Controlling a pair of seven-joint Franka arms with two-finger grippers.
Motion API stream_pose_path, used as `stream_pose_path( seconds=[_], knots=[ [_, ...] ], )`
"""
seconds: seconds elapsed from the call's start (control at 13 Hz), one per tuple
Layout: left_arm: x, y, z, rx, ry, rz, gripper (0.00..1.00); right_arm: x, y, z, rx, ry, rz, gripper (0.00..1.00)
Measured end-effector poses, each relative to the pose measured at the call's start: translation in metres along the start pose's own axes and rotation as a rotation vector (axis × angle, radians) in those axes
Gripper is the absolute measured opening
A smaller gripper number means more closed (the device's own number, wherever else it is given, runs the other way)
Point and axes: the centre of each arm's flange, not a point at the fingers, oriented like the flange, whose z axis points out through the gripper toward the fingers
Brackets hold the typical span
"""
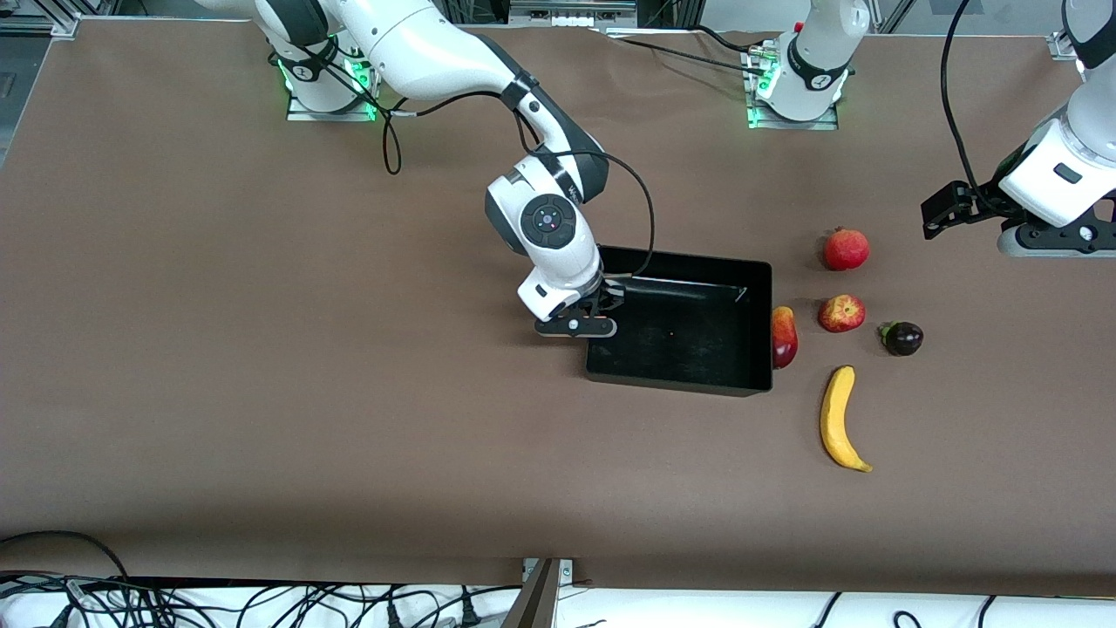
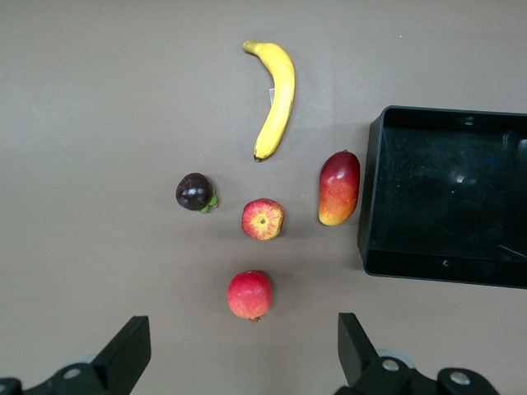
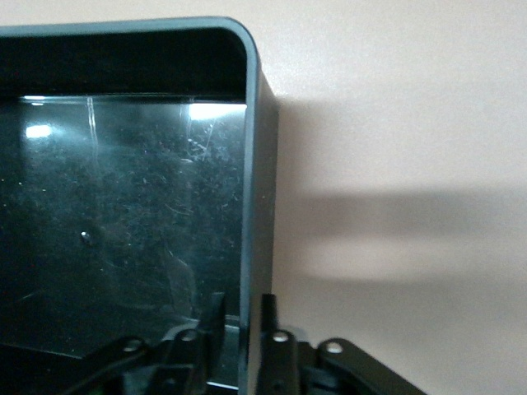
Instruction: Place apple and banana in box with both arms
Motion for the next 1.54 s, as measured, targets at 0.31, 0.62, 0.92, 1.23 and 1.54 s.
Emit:
stream_pose_path(
  seconds=[0.31, 0.62, 0.92, 1.23, 1.54],
  knots=[
    [0.0, 0.0, 0.0, 0.0, 0.0, 0.001, 1.0, 0.01, -0.007, -0.061, -0.002, 0.003, -0.005, 0.7],
    [0.0, 0.002, 0.0, 0.0, 0.0, 0.003, 1.0, 0.063, 0.063, -0.203, -0.082, 0.013, -0.042, 1.0],
    [0.002, 0.004, -0.001, -0.001, 0.016, 0.006, 1.0, 0.113, 0.185, -0.311, -0.109, -0.011, -0.086, 1.0],
    [0.003, 0.005, 0.002, -0.001, 0.012, 0.008, 1.0, 0.096, 0.262, -0.376, -0.067, -0.045, -0.087, 1.0],
    [0.003, 0.006, 0.003, -0.001, 0.01, 0.011, 1.0, 0.062, 0.331, -0.412, -0.088, -0.06, -0.083, 1.0]
  ],
)
